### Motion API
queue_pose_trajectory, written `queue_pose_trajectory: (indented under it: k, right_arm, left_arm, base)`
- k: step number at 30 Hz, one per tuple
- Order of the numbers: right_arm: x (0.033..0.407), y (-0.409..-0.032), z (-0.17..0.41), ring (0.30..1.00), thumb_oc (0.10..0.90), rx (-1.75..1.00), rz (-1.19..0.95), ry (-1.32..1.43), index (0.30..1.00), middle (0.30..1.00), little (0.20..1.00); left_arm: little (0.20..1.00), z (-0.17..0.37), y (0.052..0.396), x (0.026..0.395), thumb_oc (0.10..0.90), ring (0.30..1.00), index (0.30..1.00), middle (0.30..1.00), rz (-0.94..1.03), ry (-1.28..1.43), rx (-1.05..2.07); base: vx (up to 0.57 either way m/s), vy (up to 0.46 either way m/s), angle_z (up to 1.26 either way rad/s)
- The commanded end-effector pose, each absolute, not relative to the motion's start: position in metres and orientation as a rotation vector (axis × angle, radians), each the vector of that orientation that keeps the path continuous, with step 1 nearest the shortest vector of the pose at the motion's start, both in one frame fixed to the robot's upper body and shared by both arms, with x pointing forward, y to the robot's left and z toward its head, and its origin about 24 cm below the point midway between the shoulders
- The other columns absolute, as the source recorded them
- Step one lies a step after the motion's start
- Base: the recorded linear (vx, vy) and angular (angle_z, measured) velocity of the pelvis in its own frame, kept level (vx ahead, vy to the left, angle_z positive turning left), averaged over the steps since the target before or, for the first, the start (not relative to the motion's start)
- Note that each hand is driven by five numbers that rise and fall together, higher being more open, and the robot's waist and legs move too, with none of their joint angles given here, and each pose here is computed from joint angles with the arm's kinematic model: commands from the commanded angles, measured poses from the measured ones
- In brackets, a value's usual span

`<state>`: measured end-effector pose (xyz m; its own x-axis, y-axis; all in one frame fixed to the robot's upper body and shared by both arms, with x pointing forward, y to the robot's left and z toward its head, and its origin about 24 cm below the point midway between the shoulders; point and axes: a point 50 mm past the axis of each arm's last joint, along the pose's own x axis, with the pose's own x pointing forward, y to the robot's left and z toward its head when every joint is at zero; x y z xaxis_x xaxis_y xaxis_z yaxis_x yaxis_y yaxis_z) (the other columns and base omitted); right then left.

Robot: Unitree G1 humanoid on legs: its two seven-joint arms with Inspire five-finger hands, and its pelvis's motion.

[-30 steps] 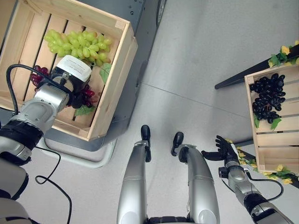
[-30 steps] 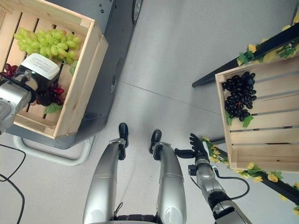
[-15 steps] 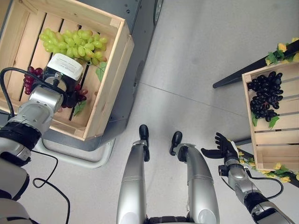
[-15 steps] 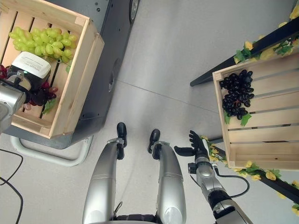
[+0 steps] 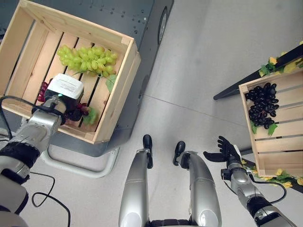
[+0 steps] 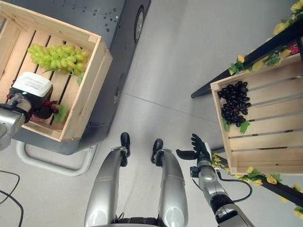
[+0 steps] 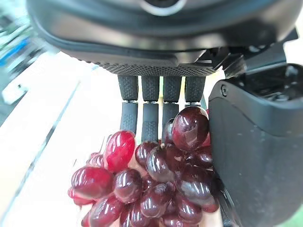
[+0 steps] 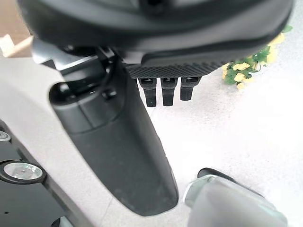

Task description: Pick up the fruits from the basket on one side to the basket on the other side

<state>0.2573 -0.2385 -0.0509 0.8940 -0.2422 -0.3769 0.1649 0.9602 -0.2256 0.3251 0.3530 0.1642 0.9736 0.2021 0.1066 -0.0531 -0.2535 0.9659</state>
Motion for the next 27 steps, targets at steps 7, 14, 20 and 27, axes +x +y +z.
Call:
queue_pose_trajectory:
  k: [7,14,20,27]
  right_arm:
    - [0.239,-0.243,-0.049,0.9,0.8,-0.145,-0.299,0.354,0.9,0.9,0.9]
    - [0.233,-0.232,-0.05,0.9,0.8,-0.119,-0.312,0.344,0.9,0.9,0.9]
    - [0.229,-0.221,-0.049,0.9,0.8,-0.092,-0.284,0.325,0.9,0.9,0.9]
    - [0.237,-0.201,-0.02,0.9,0.8,-0.097,-0.222,0.128,0.9,0.9,0.9]
  left_arm:
    - [0.3,0.174,0.392,0.304,0.4,0.3,0.3,0.3,0.645,-0.043,0.789]
    - [0.3,0.148,0.383,0.297,0.4,0.3,0.3,0.3,0.673,-0.116,0.33]
    - [0.3,0.135,0.372,0.295,0.4,0.3,0.3,0.3,0.635,-0.167,0.048]
    - [0.3,0.135,0.364,0.292,0.4,0.3,0.3,0.3,0.597,-0.228,0.11]
  base:
    - [0.01,-0.027,-0.02]
    - [0.04,-0.006,-0.03]
    - [0.04,-0.02,-0.03]
    - [0.09,-0.068,-0.03]
